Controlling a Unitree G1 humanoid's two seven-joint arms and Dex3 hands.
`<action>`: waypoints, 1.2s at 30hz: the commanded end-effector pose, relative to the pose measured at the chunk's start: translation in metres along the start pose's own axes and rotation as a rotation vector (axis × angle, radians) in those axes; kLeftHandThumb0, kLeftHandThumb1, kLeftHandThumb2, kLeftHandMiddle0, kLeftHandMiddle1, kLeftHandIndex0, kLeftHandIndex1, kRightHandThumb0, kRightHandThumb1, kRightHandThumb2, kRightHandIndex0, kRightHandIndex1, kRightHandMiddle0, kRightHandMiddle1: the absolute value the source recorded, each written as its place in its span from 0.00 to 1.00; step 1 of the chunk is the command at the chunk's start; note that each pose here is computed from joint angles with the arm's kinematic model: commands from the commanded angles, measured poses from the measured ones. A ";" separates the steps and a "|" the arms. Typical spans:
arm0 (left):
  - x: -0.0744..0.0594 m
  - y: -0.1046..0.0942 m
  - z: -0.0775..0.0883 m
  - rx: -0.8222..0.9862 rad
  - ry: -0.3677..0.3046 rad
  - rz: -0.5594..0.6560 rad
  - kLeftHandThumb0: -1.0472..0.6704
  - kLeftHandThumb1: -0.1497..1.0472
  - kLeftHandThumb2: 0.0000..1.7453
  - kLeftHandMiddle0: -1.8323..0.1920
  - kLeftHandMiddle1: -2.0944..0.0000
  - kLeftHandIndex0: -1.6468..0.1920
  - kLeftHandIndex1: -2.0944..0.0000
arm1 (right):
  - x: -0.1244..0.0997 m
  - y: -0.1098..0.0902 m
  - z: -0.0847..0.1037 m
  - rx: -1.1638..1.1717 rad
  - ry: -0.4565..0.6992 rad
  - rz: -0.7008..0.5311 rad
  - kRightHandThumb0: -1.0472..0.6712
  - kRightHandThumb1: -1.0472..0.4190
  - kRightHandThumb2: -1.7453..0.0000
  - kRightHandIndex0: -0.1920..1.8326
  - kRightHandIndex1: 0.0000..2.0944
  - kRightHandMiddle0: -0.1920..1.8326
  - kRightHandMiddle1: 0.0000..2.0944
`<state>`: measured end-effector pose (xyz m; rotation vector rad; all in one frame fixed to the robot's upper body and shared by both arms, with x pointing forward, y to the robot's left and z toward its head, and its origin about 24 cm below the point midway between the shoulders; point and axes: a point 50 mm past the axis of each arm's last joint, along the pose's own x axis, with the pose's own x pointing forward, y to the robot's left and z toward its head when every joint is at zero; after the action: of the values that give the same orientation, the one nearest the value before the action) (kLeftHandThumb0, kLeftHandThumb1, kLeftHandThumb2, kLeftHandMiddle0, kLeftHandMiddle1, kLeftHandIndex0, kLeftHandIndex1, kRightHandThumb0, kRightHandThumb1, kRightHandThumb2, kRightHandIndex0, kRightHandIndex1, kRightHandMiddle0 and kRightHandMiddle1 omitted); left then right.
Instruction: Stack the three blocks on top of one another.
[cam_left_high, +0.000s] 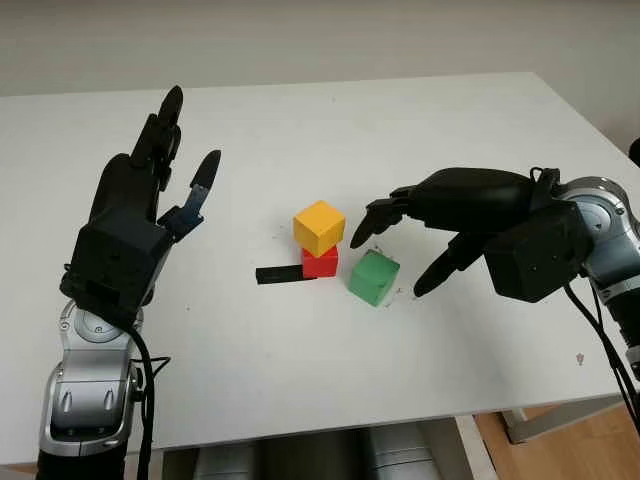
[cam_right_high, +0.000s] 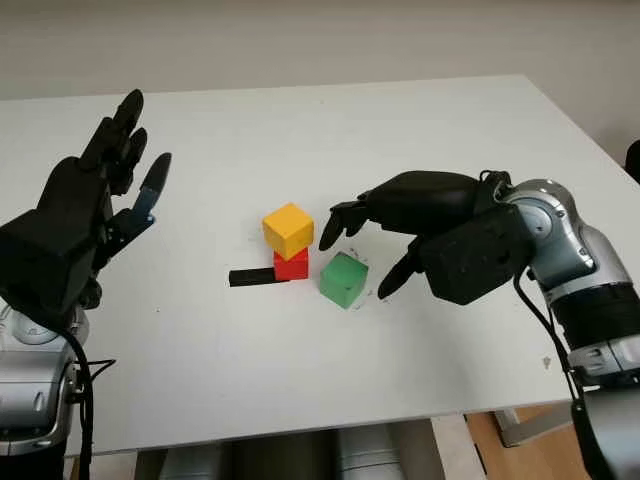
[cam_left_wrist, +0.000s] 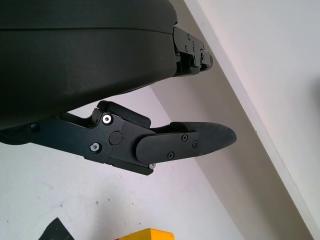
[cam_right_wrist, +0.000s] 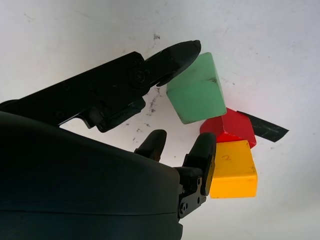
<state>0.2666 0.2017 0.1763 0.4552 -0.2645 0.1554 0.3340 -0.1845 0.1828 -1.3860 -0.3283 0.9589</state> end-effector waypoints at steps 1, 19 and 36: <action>-0.001 0.003 0.004 0.006 -0.021 0.007 0.25 1.00 0.28 0.84 0.98 0.84 0.97 | 0.004 0.003 0.001 0.002 -0.011 0.002 0.29 0.13 0.97 0.18 0.45 0.15 0.46; -0.001 0.004 0.004 0.005 -0.017 0.016 0.24 1.00 0.27 0.83 0.97 0.84 0.97 | 0.016 0.016 0.002 -0.038 -0.052 -0.012 0.32 0.13 0.97 0.20 0.44 0.19 0.44; -0.002 0.004 0.004 0.003 -0.018 0.016 0.24 1.00 0.27 0.83 0.97 0.84 0.97 | 0.018 0.027 0.002 -0.112 -0.082 0.004 0.40 0.12 0.96 0.22 0.53 0.22 0.52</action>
<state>0.2661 0.2029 0.1766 0.4548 -0.2642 0.1612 0.3326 -0.1721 0.1510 -1.4291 -0.4360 1.0096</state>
